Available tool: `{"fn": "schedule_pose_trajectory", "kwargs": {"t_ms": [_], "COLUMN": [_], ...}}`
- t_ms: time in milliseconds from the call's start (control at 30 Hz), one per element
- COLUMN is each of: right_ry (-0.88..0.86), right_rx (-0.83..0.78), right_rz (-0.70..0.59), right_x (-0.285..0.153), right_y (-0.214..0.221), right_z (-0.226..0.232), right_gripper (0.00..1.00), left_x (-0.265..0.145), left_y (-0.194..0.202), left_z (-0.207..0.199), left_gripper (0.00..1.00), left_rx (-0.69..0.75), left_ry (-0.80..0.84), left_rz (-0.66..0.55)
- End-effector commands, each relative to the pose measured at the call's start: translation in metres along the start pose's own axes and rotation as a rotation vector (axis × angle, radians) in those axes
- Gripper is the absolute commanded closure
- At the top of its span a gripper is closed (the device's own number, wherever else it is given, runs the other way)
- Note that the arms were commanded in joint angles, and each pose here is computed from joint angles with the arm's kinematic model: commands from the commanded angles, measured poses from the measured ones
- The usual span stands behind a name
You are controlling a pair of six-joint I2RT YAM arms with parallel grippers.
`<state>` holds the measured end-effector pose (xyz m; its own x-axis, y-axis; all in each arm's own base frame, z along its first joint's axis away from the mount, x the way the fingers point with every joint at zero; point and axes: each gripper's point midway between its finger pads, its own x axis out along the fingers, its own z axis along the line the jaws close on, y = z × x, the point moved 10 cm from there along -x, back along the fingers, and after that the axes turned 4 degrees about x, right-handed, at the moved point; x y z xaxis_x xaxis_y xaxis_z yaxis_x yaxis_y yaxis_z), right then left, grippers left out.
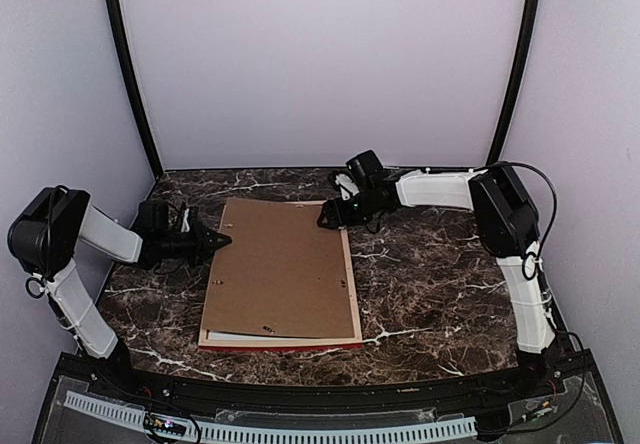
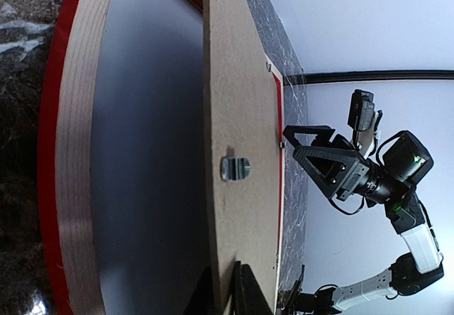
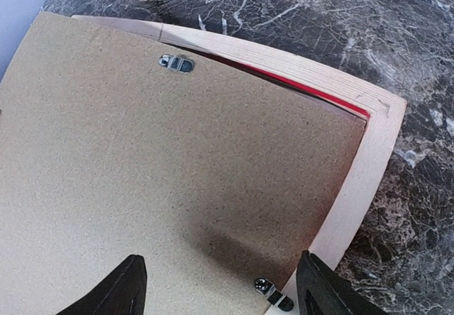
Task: Put the photo into the frame
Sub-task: Adjust the backboard.
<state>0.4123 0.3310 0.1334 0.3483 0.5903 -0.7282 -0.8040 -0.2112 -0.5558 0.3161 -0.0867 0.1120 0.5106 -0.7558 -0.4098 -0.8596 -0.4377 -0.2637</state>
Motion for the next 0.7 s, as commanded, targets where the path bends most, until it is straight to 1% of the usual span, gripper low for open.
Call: {"fn": "schedule_pose_trajectory", "kwargs": {"t_ms": [0,333,667], "right_ry": [-0.007,-0.017,-0.031], "right_rx": [0.016,0.071,0.092], "right_rz": [0.000,0.026,0.046], "right_x": [-0.004,-0.013,-0.012], "right_y": [0.003,0.017,0.024], "right_z": [-0.002,-0.002,-0.001], "right_gripper": [0.27,0.30,0.31], "left_x": [0.001,0.001,0.003], "left_y": [0.001,0.002,0.002], "left_z": [0.003,0.003,0.003], "left_gripper": [0.95,0.95,0.95], "left_rx": [0.025,0.023,0.022], "left_ry": [-0.052,-0.063,-0.066], "left_rz": [-0.017,-0.021,-0.019]}}
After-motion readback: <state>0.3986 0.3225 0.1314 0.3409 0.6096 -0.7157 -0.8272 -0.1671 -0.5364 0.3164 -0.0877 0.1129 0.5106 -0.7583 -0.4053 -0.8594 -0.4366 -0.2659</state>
